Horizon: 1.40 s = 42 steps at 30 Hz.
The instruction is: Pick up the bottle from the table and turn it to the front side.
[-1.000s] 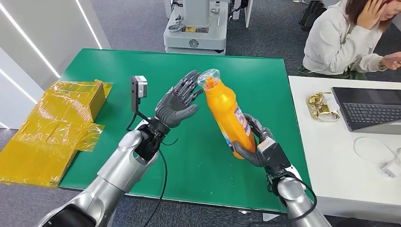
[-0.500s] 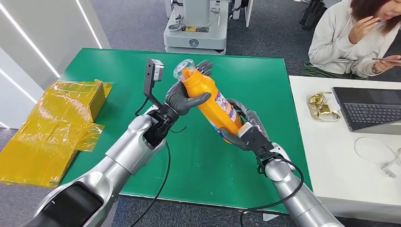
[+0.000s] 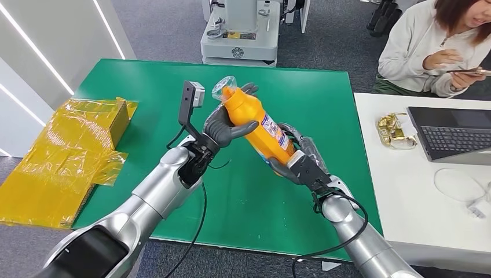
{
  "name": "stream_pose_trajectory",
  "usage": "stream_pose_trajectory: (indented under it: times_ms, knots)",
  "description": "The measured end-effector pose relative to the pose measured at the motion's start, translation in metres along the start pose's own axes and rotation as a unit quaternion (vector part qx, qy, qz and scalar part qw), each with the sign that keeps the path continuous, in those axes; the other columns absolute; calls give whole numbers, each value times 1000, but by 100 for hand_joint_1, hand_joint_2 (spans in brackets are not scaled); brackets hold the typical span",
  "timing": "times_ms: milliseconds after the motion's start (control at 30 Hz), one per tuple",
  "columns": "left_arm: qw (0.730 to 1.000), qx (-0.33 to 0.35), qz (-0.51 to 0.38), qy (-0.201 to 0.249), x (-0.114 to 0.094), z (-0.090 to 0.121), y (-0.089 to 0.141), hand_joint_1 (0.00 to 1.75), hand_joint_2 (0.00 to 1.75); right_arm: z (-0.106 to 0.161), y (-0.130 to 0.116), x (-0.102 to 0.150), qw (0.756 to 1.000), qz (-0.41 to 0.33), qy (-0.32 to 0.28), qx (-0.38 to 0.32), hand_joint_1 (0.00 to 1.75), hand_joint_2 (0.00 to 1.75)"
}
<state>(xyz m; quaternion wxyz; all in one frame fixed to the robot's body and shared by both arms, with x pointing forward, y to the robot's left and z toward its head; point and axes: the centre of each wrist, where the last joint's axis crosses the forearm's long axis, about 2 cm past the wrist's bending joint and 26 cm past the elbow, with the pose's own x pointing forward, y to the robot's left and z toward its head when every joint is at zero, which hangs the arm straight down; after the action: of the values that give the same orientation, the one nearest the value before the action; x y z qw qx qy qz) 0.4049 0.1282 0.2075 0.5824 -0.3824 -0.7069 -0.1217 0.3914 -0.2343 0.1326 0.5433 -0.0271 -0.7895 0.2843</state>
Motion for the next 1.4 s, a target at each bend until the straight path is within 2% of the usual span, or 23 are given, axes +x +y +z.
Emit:
stream_pose_trajectory:
  times_ms: [100,133,433,833,867,967,1000,1267,1333,1400]
  knots:
    - [1000,1,1,2,-2,1,-1,149,175,1,0,-1,1000,1,2,0,175,175]
    - [1000,1,2,2,-2,1,-1,175,175,1,1,-2,1000,1,2,0,175,175]
    - [997,4,73,25,-3,0,-4,175,175,2,1,-5,1000,1,8,-6,175,175]
    - [984,26,177,12,-4,0,-7,175,175,2,-1,-7,1000,-9,3,-11,171,175]
    - [983,26,179,12,-4,0,-7,175,175,2,-1,-7,1000,-10,2,-11,134,175]
    - [982,28,186,10,-5,1,-7,175,175,3,-2,-8,1000,-11,0,-12,7,175]
    - [982,28,187,9,-5,1,-7,175,175,3,-3,-8,1000,-12,0,-13,0,175]
    - [984,36,173,-8,-8,3,-8,175,175,2,-12,-10,1000,-11,-3,-21,0,175]
    - [990,49,134,-25,-8,3,-7,175,175,3,-14,-11,1000,-13,0,-24,0,175]
    - [995,68,58,-55,-6,2,-3,175,175,4,-17,-13,999,-15,2,-29,0,175]
